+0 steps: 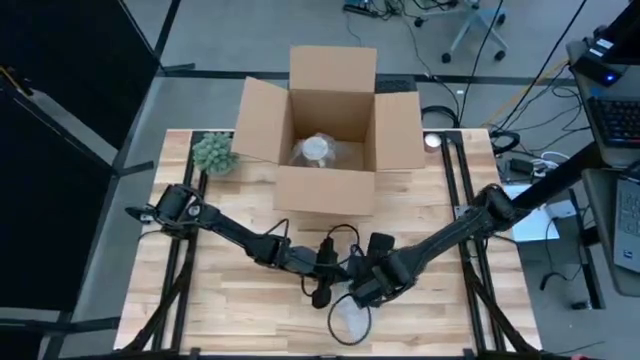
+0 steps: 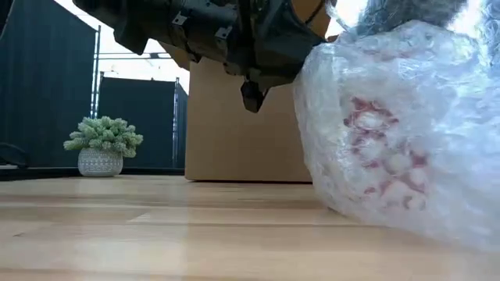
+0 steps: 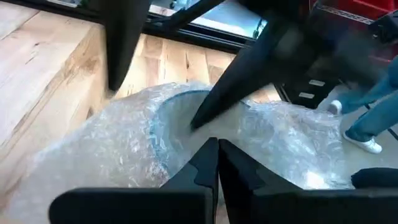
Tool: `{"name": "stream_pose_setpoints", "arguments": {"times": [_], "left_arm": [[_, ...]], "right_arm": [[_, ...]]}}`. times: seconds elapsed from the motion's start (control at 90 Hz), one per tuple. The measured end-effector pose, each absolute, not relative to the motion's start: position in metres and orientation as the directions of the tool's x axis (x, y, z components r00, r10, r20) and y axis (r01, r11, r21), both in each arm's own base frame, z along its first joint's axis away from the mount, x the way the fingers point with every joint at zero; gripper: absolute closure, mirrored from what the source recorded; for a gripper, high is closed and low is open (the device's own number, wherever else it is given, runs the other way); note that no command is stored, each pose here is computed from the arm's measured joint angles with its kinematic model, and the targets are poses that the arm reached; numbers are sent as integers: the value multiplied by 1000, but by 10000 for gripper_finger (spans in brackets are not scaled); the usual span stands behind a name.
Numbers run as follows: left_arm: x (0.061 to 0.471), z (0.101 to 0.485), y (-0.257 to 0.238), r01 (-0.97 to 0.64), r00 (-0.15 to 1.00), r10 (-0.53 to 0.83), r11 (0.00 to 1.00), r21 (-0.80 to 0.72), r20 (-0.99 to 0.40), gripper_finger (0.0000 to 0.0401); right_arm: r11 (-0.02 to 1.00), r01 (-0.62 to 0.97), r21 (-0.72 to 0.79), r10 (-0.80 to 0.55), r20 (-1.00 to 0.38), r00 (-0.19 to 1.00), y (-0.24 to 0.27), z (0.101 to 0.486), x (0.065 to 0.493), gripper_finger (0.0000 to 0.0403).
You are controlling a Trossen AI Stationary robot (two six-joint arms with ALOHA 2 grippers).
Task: Wrap mug
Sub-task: Wrap the red mug with bubble wrap, then put the wrapped red mug into the box
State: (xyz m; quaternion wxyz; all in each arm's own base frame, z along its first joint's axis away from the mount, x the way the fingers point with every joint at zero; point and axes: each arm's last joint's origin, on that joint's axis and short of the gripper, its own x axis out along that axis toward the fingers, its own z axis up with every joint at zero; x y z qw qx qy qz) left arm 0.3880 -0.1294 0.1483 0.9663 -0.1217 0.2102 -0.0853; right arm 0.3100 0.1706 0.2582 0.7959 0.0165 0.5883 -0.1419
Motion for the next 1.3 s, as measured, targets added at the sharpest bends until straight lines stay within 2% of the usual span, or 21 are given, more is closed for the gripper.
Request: {"name": "stream_pose_setpoints", "arguments": {"times": [0.089, 0.222, 0.344, 0.4, 0.722, 1.0, 1.3], "left_arm": [[388, 148, -129, 114, 897, -216, 956, -271, -386, 401], [388, 148, -129, 114, 897, -217, 956, -271, -386, 401], [388, 148, -129, 115, 897, -217, 956, -271, -386, 401], [388, 148, -129, 114, 896, -217, 956, -271, -386, 401], [388, 148, -130, 114, 896, -217, 955, -272, -386, 401], [387, 148, -130, 115, 894, -219, 955, -272, -390, 401], [387, 148, -130, 115, 894, -219, 956, -271, -390, 401]], "right_arm": [[964, 242, -108, -183, -933, 310, 176, 280, 300, 140], [977, 213, 29, -71, -891, 449, 199, 300, 290, 140], [988, 122, 99, 19, -847, 532, 231, 296, 289, 140], [991, 105, 88, 17, -838, 545, 241, 288, 290, 140], [991, 106, -80, -118, -902, 416, 240, 219, 325, 140], [992, 79, -100, -116, -964, 238, 226, 170, 348, 140], [993, 68, -95, -107, -971, 216, 226, 167, 348, 140]]}}
